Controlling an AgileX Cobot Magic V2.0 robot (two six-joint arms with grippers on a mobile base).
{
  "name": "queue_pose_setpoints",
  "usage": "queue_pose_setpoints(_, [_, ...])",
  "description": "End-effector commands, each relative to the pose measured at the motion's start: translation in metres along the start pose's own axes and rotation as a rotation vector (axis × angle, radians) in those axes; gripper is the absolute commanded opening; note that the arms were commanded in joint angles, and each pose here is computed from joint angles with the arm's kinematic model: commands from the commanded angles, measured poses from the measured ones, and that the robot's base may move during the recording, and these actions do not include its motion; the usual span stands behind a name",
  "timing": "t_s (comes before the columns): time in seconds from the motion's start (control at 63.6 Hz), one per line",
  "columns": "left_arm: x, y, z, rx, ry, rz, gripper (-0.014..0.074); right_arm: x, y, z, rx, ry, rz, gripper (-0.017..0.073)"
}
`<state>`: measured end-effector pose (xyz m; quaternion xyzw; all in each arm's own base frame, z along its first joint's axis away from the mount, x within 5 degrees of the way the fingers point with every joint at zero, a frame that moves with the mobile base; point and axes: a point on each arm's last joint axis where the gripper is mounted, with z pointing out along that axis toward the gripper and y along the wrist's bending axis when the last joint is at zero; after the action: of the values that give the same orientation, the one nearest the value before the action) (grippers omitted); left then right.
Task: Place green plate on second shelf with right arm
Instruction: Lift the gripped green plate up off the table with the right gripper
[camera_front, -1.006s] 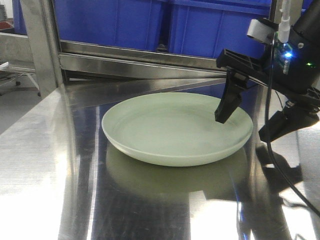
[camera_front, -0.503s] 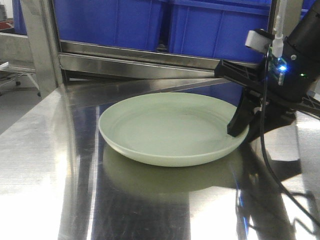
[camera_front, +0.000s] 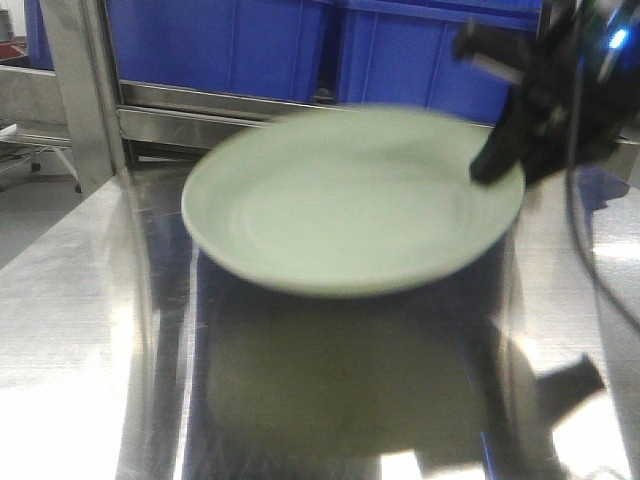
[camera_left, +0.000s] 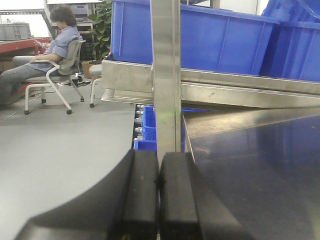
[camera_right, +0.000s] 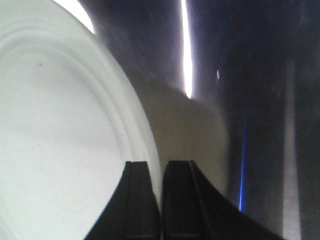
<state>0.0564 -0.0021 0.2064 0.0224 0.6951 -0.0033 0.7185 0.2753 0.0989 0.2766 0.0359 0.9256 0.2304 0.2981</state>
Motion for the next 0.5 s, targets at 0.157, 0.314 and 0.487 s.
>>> queue_pose_setpoints(0.157, [0.005,0.000,0.000,0.002,-0.056,-0.002,0.0130,-0.001,0.024,-0.116,-0.080,-0.401,-0.181,0.0057])
queue_pose_setpoints(0.314, [0.005,0.000,0.000,0.002,-0.056,-0.002,0.0130,0.028,0.020,-0.165,-0.073,-0.532,-0.280,0.0057])
queue_pose_setpoints(0.487, [0.005,0.000,0.000,0.002,-0.056,-0.002,0.0130,0.066,0.008,-0.199,-0.031,-0.587,-0.374,0.0057])
